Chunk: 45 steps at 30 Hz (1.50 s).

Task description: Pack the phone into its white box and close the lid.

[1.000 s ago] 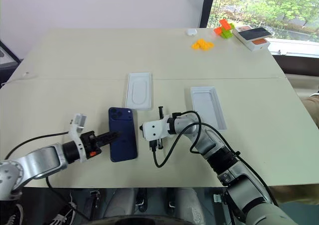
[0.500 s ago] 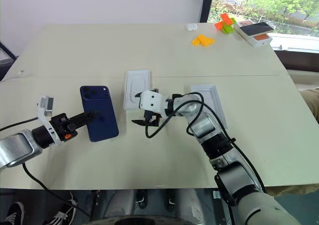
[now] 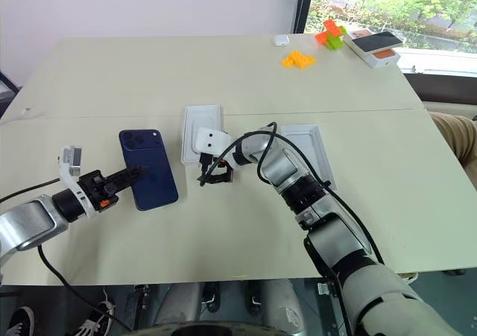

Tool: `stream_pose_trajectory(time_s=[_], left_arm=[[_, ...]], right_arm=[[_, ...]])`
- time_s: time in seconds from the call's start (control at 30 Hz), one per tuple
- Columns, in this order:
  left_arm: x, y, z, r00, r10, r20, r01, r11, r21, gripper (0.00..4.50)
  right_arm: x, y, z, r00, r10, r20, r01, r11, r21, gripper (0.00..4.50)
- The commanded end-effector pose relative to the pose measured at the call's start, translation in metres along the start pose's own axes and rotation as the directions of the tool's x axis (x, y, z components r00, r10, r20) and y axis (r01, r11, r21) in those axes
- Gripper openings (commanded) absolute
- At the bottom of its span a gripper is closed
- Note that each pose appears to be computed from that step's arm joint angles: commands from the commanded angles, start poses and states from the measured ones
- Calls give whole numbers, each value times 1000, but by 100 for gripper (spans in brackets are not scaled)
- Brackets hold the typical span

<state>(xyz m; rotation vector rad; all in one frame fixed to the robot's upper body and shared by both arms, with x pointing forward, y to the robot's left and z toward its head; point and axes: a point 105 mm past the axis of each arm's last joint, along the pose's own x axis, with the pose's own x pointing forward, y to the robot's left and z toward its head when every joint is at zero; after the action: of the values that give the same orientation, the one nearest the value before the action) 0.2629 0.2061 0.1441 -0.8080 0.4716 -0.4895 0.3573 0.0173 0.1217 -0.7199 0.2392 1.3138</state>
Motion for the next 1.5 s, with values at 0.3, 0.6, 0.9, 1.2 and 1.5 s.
stream_pose_trajectory(time_s=[0.3, 0.6, 0.9, 1.2, 1.5], left_arm=[[2, -15, 6, 999, -37, 41, 35, 999, 41, 0], [4, -18, 4, 998, -44, 36, 43, 998, 44, 0], [-1, -18, 10, 998, -44, 54, 42, 998, 45, 0], [-1, -20, 15, 997, -60, 49, 56, 996, 69, 0], [9, -23, 16, 997, -78, 19, 75, 992, 100, 0]], right_arm=[[15, -3, 2, 997, 8, -75, -6, 1000, 29, 422], [15, -9, -1, 995, -24, -93, 26, 1000, 13, 61], [-27, 10, -9, 999, 18, -34, -18, 1000, 2, 61], [-75, 54, -12, 999, 41, 35, -46, 989, 137, 61], [-71, 68, -16, 1000, -1, 22, -3, 983, 184, 61]])
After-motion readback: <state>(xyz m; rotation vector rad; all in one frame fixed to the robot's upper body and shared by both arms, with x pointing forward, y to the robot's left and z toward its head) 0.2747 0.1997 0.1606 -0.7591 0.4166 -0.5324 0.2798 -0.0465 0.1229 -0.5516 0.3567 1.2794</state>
